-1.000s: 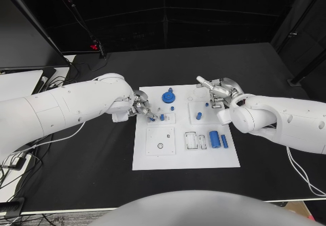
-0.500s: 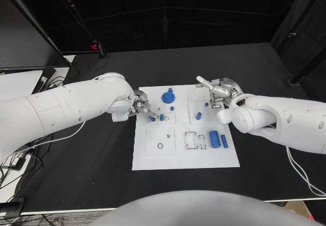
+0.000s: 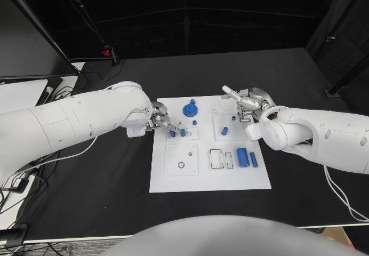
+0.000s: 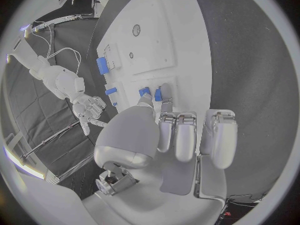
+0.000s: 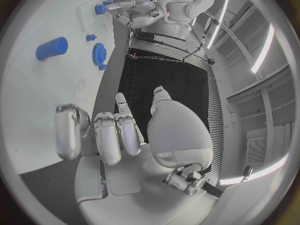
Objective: Assemble the parts on the task board
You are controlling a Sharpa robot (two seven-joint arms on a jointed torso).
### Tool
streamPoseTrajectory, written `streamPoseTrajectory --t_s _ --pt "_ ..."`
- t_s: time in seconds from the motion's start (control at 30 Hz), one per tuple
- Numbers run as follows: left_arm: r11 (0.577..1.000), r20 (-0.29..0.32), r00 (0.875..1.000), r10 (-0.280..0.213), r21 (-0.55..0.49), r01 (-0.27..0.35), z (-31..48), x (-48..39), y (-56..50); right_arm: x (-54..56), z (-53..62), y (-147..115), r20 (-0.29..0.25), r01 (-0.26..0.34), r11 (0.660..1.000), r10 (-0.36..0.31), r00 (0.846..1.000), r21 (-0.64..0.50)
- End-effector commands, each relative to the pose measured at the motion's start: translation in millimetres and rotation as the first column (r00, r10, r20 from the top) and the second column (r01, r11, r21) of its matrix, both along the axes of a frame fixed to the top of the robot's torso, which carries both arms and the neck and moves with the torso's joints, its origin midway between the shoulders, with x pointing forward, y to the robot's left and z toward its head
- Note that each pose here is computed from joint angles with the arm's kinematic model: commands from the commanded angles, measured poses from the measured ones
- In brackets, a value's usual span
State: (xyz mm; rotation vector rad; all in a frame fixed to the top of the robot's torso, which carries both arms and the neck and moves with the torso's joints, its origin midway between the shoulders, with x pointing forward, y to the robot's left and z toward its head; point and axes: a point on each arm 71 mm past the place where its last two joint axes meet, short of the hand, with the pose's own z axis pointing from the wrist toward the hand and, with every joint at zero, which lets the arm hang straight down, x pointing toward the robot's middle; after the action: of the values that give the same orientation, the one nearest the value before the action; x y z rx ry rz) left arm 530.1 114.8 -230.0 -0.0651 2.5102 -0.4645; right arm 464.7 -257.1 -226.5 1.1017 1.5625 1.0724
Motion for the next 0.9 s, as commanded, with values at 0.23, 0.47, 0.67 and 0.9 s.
streamPoseTrajectory --t_s 0.23,0.47,0.67,0.9 --pt "1.0 0.008 1.0 -0.011 0.029 0.011 -5.9 -2.8 4.2 0.3 1.5 0.5 0.011 -0.002 1.0 0.002 1.0 0.001" --pt "1.0 0.014 1.0 -0.016 0.011 0.016 -5.5 -3.1 7.6 0.5 1.3 0.2 0.011 0.0 1.0 0.0 1.0 0.0" --pt "1.0 0.013 1.0 -0.019 0.008 0.019 -5.5 -3.8 7.8 0.6 1.1 0.3 0.01 0.0 1.0 0.0 1.0 0.0" --pt "1.0 0.029 0.999 -0.021 -0.017 0.021 -4.3 -4.1 6.4 0.7 0.9 0.3 0.008 0.0 1.0 0.0 1.0 0.0"
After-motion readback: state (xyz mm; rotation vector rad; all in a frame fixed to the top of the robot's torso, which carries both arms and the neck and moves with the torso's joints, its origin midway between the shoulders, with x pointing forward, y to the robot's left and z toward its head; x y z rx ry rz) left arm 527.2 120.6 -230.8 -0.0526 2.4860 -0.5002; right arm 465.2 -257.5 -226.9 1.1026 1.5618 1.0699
